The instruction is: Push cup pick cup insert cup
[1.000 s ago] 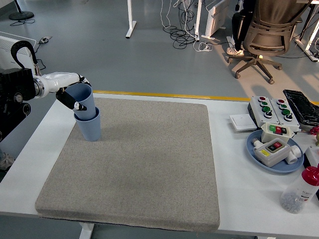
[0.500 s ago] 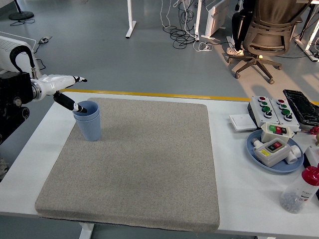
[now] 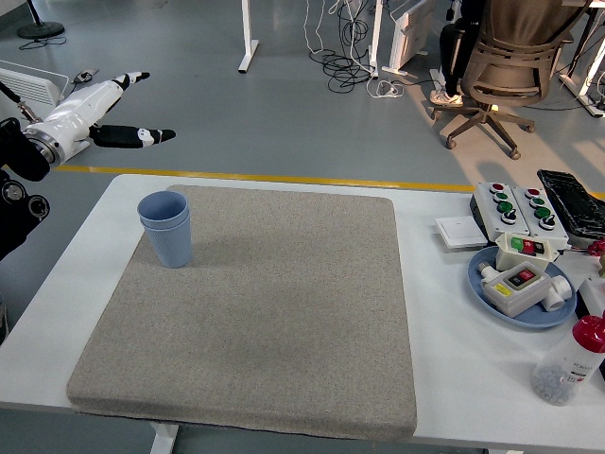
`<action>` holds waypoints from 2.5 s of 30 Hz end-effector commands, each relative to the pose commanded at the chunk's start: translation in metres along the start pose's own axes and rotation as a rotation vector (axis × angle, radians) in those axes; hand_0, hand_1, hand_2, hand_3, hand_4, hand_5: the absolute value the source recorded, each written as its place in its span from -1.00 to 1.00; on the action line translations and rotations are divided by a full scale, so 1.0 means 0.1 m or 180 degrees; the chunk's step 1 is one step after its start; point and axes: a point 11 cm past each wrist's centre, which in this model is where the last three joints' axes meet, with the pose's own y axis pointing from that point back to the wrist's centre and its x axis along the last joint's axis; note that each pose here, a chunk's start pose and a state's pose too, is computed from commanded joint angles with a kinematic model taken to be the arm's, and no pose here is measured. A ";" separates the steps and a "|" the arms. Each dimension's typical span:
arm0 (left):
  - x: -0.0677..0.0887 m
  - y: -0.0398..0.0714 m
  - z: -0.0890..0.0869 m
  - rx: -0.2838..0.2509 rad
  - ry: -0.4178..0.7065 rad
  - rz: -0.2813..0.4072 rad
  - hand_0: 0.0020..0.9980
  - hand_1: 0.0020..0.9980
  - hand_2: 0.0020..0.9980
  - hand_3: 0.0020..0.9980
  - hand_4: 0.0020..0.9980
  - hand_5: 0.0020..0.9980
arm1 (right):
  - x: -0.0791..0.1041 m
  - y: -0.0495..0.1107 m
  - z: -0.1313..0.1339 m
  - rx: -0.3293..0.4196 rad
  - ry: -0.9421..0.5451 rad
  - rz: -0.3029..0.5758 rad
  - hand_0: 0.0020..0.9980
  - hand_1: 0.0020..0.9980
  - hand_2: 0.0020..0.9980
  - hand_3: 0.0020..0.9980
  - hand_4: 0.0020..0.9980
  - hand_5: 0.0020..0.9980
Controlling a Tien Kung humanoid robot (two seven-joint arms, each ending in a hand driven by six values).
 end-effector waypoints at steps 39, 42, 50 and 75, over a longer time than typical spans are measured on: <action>-1.17 2.01 -0.58 0.0185 0.4107 0.0377 0.87 0.88 0.99 0.87 0.37 1.00 | 0.04 -0.03 0.09 -0.0010 0.0029 0.0014 0.34 0.23 0.26 0.17 -0.72 -0.02; -1.21 2.04 -0.61 0.0251 0.4111 0.0375 0.87 0.88 0.99 0.87 0.37 1.00 | 0.04 -0.03 0.10 -0.0022 0.0040 0.0022 0.34 0.23 0.26 0.17 -0.72 -0.02; -1.41 2.04 -0.54 0.0323 0.4114 0.0070 0.85 0.86 0.98 0.87 0.35 1.00 | 0.05 -0.03 0.13 -0.0036 0.0003 0.0033 0.34 0.23 0.26 0.17 -0.72 -0.02; -1.74 2.13 -0.65 0.0675 0.4283 0.0013 0.83 0.84 0.95 0.86 0.34 1.00 | 0.09 -0.06 0.22 -0.0033 -0.0157 0.0057 0.34 0.23 0.26 0.17 -0.72 -0.03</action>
